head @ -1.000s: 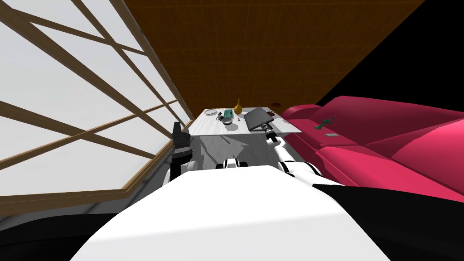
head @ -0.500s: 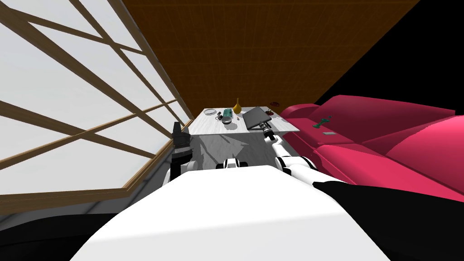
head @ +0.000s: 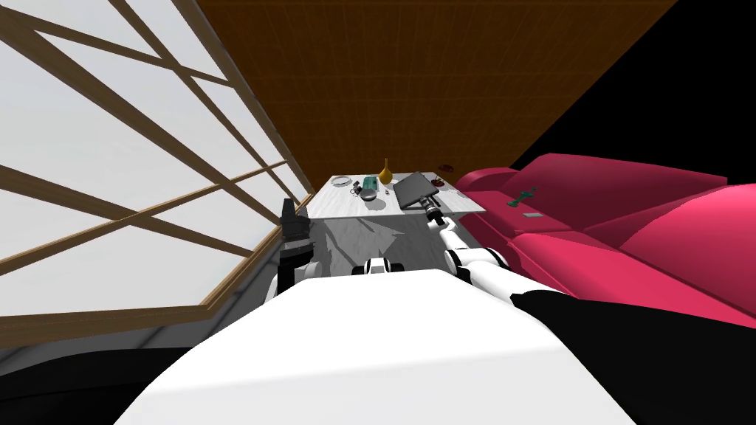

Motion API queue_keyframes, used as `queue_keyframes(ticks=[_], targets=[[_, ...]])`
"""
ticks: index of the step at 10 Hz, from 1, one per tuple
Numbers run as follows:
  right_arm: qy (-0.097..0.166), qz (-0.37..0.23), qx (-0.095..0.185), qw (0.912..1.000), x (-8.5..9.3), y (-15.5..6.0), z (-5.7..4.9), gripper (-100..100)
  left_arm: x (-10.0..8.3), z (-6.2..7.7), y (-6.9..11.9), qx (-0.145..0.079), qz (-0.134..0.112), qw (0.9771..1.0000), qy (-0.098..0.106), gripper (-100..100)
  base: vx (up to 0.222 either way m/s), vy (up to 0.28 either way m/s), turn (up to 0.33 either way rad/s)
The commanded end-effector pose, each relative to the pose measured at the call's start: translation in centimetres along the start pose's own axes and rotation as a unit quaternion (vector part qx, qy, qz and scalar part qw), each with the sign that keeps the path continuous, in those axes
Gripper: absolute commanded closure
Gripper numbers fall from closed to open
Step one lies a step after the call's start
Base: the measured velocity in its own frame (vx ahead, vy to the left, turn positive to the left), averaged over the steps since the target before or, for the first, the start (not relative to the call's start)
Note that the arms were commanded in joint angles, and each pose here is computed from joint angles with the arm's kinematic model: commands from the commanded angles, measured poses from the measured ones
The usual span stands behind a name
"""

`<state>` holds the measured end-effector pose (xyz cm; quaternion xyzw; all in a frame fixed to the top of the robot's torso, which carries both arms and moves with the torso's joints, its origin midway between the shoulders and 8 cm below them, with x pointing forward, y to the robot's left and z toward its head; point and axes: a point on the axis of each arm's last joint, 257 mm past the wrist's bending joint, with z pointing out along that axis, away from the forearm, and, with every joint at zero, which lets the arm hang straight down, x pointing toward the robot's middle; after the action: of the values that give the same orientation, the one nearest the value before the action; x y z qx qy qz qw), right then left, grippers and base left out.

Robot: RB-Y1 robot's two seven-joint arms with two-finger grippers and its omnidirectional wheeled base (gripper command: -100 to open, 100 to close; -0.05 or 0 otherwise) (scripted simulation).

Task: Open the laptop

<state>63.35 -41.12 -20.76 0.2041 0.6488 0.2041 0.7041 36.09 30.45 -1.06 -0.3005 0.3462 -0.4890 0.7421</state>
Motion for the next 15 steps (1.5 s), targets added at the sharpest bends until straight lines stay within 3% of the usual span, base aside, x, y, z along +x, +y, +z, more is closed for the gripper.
queue_keyframes(ticks=[1,2,3,4,5,6,7,8,12,14,15], targets=[[0.01,0.001,0.015,0.9998,1.0,-1.6,-0.4,100,0.0,0.0,0.0,0.0,0.0,1.0,0.0,0,0.001,0.006,0.004],[0.014,0.002,0.021,0.9997,1.4,-2.1,-0.6,100,0.0,0.0,0.0,0.0,0.0,1.0,0.0,0,0.0,0.0,0.0],[0.007,0.004,0.012,0.9999,0.6,-1.3,0.0,100,0.0,0.0,0.0,0.0,0.0,1.0,0.0,0,0.0,0.0,0.0],[0.009,0.011,-0.021,0.9997,3.6,1.4,-1.1,100,0.0,0.0,0.0,0.0,0.0,1.0,0.0,0,0.129,-0.074,0.305],[0.003,0.013,-0.021,0.9997,3.5,0.9,-2.2,100,0.0,0.0,0.0,0.0,0.0,1.0,0.0,0,0.147,-0.12,0.184],[0.015,0.012,-0.005,0.9998,4.9,-1.0,-3.9,100,0.0,0.0,0.0,0.0,0.0,1.0,0.0,0,0.062,-0.075,0.008],[0.017,0.012,-0.002,0.9998,5.1,-1.3,-4.2,100,0.0,0.0,0.0,0.0,0.0,1.0,0.0,0,0.014,-0.025,0.005],[0.0,0.011,-0.015,0.9998,2.6,0.3,-1.9,-100,0.0,0.0,0.0,0.0,0.0,1.0,0.0,0,-0.045,0.0,0.036],[-0.004,0.007,-0.009,0.9999,-0.7,1.2,0.8,-100,0.0,0.0,0.0,0.0,0.0,1.0,0.0,0,-0.073,0.009,0.04],[-0.006,0.006,-0.006,0.9999,-1.9,1.5,1.7,-100,0.0,0.0,0.0,0.0,0.0,1.0,0.0,0,-0.067,0.001,0.031],[-0.004,0.006,-0.006,1.0,-1.2,1.3,1.2,-100,0.0,0.0,0.0,0.0,0.0,1.0,0.0,0,-0.026,0.002,0.008]])
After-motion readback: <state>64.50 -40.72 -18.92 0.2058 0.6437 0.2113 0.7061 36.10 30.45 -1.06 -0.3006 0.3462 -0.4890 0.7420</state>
